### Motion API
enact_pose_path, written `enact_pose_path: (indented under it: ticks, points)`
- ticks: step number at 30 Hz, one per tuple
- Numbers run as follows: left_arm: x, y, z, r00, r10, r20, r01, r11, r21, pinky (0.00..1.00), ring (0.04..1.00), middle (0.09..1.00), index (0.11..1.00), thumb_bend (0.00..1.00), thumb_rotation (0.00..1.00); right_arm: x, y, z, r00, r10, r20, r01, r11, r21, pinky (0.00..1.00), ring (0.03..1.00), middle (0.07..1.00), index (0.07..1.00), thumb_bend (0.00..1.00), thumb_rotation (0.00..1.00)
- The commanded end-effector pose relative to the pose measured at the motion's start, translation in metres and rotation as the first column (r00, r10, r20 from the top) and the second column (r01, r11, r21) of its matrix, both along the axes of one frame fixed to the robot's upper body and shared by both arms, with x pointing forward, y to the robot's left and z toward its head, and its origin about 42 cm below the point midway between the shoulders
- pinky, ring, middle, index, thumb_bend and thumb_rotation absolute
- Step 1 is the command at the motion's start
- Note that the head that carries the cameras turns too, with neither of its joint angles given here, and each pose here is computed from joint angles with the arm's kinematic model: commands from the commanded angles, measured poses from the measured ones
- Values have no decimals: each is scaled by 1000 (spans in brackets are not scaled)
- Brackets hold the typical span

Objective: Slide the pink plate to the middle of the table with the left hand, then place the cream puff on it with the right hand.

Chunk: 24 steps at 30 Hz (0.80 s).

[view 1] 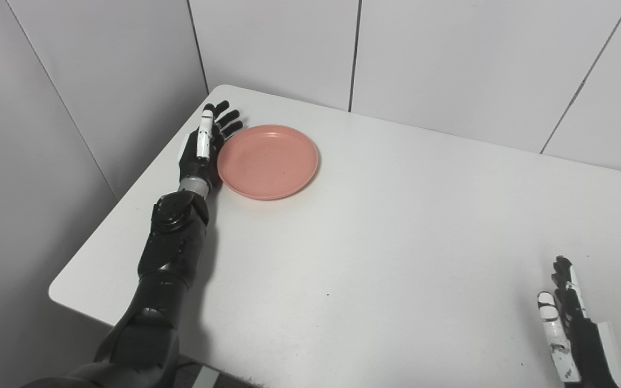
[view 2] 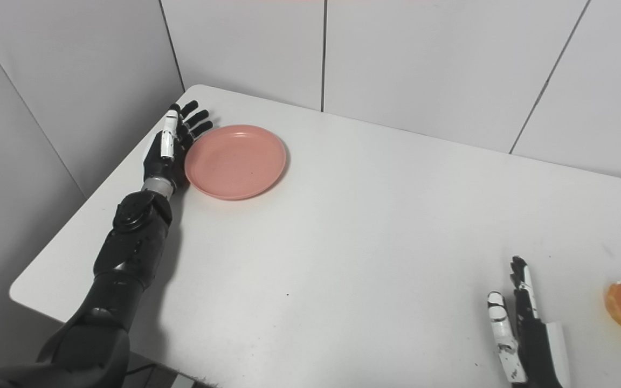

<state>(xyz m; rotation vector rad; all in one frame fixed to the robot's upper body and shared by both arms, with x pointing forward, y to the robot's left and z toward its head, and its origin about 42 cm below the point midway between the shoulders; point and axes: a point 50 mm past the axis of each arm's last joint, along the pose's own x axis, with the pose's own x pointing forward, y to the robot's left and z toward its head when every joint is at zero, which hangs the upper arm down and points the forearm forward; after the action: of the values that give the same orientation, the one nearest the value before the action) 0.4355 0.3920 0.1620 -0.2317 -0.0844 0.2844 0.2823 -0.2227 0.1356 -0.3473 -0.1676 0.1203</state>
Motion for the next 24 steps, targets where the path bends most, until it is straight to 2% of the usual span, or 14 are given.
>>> enact_pose_path:
  ticks: [1, 9, 11, 16, 24]
  points:
    - [1, -13, -8, 999, -31, -34, 30, 999, -25, 841, 842, 848, 840, 410, 1000, 0, 4, 1, 1000, 10, -1, -10, 1000, 8, 1000, 1000, 1000, 1000, 73, 1000]
    - [2, -36, -15, 996, -79, -43, 76, 995, -69, 834, 838, 840, 833, 402, 1000, -1, 6, -2, 1000, 7, -2, -7, 1000, 21, 1000, 1000, 1000, 1000, 119, 1000]
    - [3, -43, -16, 995, -92, -42, 89, 993, -76, 799, 834, 841, 836, 395, 1000, 0, 6, -3, 1000, 11, -2, -11, 1000, 21, 1000, 1000, 1000, 1000, 130, 1000]
    - [3, -59, -16, 991, -131, -39, 128, 989, -72, 821, 834, 837, 839, 396, 1000, 0, 7, -3, 1000, 10, 6, -10, 1000, 8, 1000, 1000, 1000, 1000, 145, 1000]
    - [2, -92, -12, 976, -214, -38, 210, 974, -81, 806, 831, 837, 842, 404, 1000, -3, 11, 1, 1000, -9, 10, 9, 1000, -22, 969, 984, 995, 999, 203, 1000]
